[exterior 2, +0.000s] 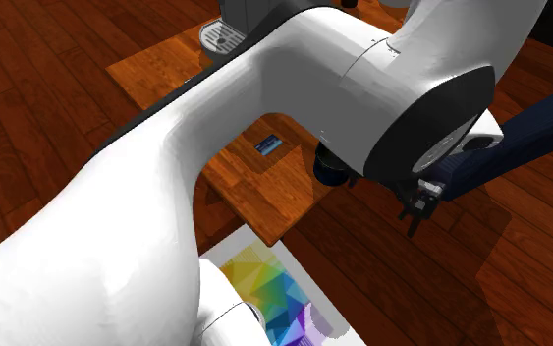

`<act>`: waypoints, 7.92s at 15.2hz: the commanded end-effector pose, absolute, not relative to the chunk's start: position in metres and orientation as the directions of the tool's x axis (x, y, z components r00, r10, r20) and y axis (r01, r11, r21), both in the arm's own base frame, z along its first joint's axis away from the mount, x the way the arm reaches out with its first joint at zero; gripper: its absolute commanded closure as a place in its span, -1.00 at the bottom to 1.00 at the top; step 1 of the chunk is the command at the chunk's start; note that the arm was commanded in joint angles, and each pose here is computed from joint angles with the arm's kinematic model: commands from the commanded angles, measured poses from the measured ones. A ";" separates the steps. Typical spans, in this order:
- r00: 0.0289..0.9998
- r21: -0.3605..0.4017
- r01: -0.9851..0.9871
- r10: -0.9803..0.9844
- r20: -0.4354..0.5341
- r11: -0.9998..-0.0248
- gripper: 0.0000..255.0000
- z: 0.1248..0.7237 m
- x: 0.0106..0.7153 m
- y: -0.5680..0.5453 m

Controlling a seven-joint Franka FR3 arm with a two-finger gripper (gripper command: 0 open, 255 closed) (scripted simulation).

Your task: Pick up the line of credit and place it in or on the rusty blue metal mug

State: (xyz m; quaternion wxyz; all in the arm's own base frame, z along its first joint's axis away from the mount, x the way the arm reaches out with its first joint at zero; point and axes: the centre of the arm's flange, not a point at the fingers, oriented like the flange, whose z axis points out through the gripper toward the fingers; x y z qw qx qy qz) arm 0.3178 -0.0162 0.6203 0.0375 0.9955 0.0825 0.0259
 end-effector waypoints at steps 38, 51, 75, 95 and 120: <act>0.830 -0.004 0.098 0.084 -0.551 -0.995 -1.00 0.346 0.464 0.370; 0.830 -0.004 0.098 0.084 -0.551 -0.995 -1.00 0.317 0.445 0.368; 0.830 -0.004 0.098 0.084 -0.551 -0.995 1.00 0.386 0.445 0.368; 0.830 -0.004 0.098 0.084 -0.551 -0.995 1.00 0.488 0.445 0.368; 0.830 -0.004 0.098 0.084 -0.551 -0.995 1.00 0.464 0.547 0.170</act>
